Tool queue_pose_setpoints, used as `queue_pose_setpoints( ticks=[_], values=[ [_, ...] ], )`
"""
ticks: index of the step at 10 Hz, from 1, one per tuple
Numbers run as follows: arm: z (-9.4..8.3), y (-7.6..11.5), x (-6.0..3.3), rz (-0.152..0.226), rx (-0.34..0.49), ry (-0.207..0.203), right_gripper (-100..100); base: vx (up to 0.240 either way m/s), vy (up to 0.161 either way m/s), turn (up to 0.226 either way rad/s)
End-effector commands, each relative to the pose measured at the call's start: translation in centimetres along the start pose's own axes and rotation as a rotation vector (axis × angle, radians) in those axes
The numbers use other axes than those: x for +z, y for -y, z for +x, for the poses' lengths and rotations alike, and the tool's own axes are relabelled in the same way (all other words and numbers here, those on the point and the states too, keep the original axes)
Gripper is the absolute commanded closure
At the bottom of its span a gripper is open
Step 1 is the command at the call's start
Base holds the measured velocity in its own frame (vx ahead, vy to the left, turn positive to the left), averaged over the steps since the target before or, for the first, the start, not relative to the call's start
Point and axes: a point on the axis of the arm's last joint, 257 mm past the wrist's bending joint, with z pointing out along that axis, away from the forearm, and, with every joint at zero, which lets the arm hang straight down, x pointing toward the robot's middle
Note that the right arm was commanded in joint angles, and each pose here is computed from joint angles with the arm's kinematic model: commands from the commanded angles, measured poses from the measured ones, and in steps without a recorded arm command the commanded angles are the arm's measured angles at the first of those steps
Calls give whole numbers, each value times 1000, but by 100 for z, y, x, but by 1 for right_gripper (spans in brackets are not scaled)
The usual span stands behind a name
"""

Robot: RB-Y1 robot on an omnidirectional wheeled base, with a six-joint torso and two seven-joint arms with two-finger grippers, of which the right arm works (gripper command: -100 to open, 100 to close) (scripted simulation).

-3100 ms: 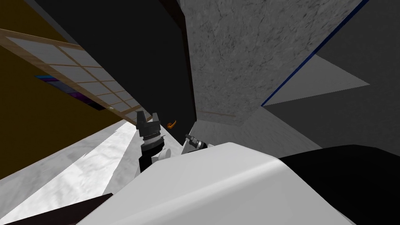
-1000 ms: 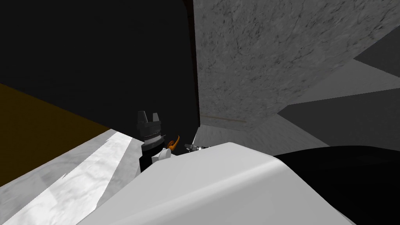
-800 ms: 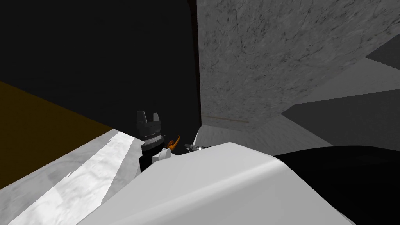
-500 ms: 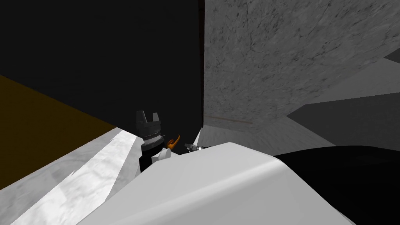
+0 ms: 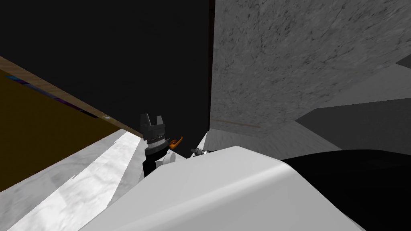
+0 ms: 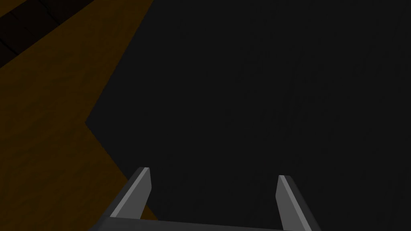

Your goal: Push the door open

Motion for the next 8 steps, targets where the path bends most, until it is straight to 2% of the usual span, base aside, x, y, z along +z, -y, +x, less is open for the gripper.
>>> queue_pose_setpoints(
  ticks=[1,3,4,5,8],
  values=[
    [0,1,-1,0,0,0,100,-9,-19,0],
    [0,1,-1,0,0,0,100,-2,-4,0],
    [-145,-1,26,2,-4,42,-100,-47,75,-89],
    [-196,-1,34,3,-6,57,-100,-87,145,-97],
    [-485,-1,67,9,-10,145,-100,-85,147,-95]
  ],
)
